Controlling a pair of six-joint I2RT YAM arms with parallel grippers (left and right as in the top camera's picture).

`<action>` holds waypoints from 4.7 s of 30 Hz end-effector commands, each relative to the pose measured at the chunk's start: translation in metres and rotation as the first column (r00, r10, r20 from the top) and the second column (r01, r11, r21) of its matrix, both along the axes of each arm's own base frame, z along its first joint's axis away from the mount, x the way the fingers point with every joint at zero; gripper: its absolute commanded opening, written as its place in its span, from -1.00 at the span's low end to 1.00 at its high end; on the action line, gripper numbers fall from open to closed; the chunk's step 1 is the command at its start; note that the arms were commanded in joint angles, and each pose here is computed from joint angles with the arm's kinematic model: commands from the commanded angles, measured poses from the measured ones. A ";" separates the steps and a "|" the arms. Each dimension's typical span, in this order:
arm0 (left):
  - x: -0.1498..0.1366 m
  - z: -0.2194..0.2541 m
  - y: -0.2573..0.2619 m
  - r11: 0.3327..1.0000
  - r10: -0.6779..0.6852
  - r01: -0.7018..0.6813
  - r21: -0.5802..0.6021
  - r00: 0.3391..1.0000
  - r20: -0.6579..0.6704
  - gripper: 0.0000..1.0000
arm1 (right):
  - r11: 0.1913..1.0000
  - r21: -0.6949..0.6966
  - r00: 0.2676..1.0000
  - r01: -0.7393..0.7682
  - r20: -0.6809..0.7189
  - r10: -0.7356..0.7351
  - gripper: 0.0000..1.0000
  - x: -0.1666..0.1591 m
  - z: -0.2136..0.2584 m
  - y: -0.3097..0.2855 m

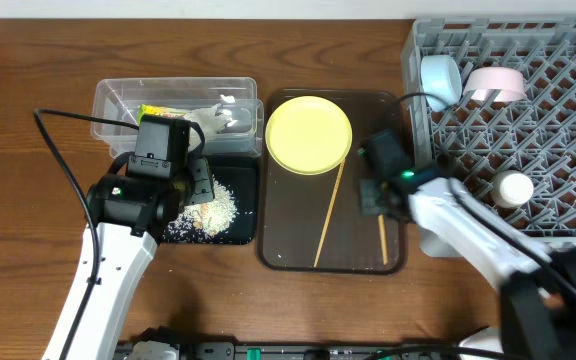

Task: Sort waste into correct bins and load items into the dishwasher rack
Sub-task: 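Carry chopsticks with right gripper and drop them into rack's left edge, then return right gripper to brown tray and grasp the remaining chopstick, then insert second chopstick into rack's left edge with right gripper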

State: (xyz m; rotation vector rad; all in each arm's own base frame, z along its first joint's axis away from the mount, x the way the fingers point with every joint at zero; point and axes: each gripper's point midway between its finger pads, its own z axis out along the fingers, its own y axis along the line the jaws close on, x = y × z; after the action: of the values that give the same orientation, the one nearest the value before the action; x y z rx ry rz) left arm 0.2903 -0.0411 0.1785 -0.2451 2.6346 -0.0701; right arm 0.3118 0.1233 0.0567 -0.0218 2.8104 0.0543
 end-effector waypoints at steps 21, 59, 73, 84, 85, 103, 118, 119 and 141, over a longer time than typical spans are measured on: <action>0.001 0.001 0.003 1.000 0.011 -0.011 0.009 1.000 0.003 -0.06 | 0.998 0.062 0.967 0.017 0.253 -0.032 -0.98 0.064 0.083 -0.114; 0.001 0.001 0.003 1.000 0.011 -0.011 0.009 1.000 0.003 -0.06 | 0.951 0.158 0.962 -0.268 0.104 0.254 -0.20 0.030 0.036 0.062; 0.001 0.001 0.003 1.000 0.011 -0.011 0.009 1.000 0.002 -0.06 | 0.982 0.075 0.961 -0.176 -0.202 0.188 -0.41 -0.022 -0.067 0.095; 0.001 0.001 0.003 1.000 0.011 -0.011 0.009 1.000 0.003 -0.06 | 0.999 -0.012 0.980 -0.040 -0.198 0.037 -0.98 -0.012 -0.058 0.058; 0.001 0.001 0.003 1.000 0.011 -0.011 0.009 1.000 0.003 -0.06 | 1.000 -0.016 0.982 -0.025 -0.188 0.021 -0.98 -0.008 -0.054 0.052; 0.001 0.001 0.003 1.000 0.011 -0.011 0.009 1.000 0.003 -0.07 | 0.999 -0.015 0.969 0.051 0.241 -0.046 -0.98 0.060 0.102 -0.083; 0.001 0.001 0.003 1.000 0.011 -0.011 0.009 1.000 0.003 -0.06 | 0.997 0.033 0.989 -0.067 0.137 0.062 -0.84 0.079 0.048 -0.095; 0.001 0.001 0.003 1.000 0.011 -0.011 0.009 1.000 0.003 -0.06 | 0.997 0.032 0.988 -0.068 0.140 0.062 -0.58 0.080 0.047 -0.095; 0.002 0.002 0.003 1.000 0.012 -0.012 0.009 1.000 0.003 -0.06 | 0.980 0.086 0.955 -0.180 0.256 0.152 -0.13 0.103 0.062 0.028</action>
State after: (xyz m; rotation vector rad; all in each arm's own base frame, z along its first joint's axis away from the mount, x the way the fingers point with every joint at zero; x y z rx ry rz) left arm 0.2904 -0.0412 0.1785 -0.2451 2.6343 -0.0703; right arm 0.4179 0.1406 0.1486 -0.2998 2.4686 0.2667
